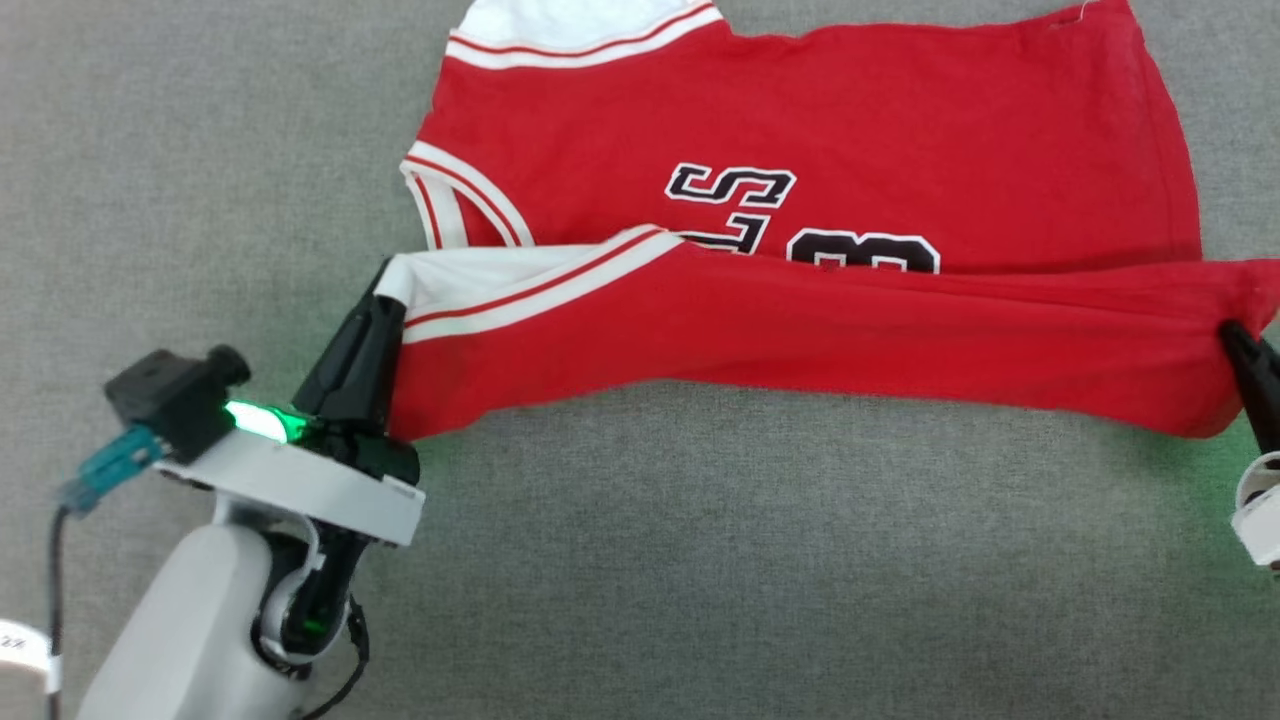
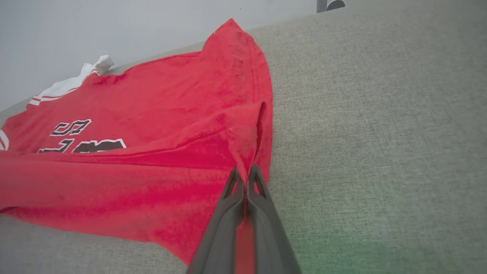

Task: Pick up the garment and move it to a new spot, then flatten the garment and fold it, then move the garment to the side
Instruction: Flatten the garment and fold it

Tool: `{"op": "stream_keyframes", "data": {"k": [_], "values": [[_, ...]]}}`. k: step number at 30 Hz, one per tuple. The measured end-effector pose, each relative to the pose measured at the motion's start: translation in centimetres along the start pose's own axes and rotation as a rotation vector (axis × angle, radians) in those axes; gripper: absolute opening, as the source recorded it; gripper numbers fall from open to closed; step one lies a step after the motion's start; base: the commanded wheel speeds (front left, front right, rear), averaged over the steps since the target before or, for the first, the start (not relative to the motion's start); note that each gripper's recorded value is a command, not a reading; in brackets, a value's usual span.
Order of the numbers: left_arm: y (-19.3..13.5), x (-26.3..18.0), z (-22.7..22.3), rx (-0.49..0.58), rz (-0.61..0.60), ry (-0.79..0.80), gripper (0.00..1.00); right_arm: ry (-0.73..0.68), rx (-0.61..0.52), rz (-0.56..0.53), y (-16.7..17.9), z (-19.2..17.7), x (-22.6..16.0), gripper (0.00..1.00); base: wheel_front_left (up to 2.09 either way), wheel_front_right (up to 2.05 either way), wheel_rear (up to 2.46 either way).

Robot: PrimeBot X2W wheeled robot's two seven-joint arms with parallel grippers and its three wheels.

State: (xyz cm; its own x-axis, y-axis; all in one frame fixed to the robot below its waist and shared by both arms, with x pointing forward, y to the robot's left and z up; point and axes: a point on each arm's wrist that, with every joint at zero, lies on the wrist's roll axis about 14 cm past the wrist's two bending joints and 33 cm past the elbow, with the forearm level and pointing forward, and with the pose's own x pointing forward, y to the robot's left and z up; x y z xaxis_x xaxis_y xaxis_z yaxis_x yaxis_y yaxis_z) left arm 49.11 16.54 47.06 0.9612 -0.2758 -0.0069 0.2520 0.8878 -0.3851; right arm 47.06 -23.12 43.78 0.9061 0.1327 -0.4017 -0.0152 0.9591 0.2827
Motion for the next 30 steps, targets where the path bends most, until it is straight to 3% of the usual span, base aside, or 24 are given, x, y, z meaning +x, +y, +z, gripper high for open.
{"op": "stream_keyframes", "data": {"k": [20, 21, 22, 23, 24, 25, 26, 30], "values": [[3.1, 2.3, -5.5, 0.132, 0.052, 0.168, 0.00, 0.084, -0.035, -0.008, 0.1, -3.3, 1.9, 0.00, 0.00, 0.00, 0.00], [3.1, 2.3, -5.5, 0.133, 0.053, 0.171, 0.01, 0.084, -0.037, -0.005, 0.2, -3.3, 1.9, 0.00, 0.00, 0.00, 0.00], [3.2, 2.3, -5.5, 0.137, 0.053, 0.172, 0.14, 0.082, -0.039, -0.003, 0.3, -3.3, 1.9, 0.00, 0.00, 0.00, 0.00], [3.2, 2.4, -5.4, 0.143, 0.052, 0.173, 0.32, 0.076, -0.042, -0.002, 0.3, -3.1, 1.9, 0.16, 0.00, 0.00, 0.00], [3.2, 2.3, -5.4, 0.156, 0.049, 0.177, 0.85, 0.071, -0.048, -0.002, 0.4, -3.0, 1.8, 0.43, 0.00, 0.00, 0.00], [3.3, 2.2, -5.4, 0.170, 0.047, 0.187, 1.00, 0.065, -0.052, -0.004, 0.3, -2.8, 1.7, 0.76, 0.00, 0.00, 0.00], [3.3, 2.0, -5.5, 0.184, 0.044, 0.203, 1.00, 0.060, -0.058, -0.007, 0.3, -2.7, 1.6, 1.00, 0.00, 0.00, 0.00], [3.0, 1.6, -4.7, 0.239, 0.014, 0.245, 1.00, 0.018, -0.080, -0.003, 0.6, -1.3, 1.0, 1.00, 0.00, 0.00, 0.00]]}}
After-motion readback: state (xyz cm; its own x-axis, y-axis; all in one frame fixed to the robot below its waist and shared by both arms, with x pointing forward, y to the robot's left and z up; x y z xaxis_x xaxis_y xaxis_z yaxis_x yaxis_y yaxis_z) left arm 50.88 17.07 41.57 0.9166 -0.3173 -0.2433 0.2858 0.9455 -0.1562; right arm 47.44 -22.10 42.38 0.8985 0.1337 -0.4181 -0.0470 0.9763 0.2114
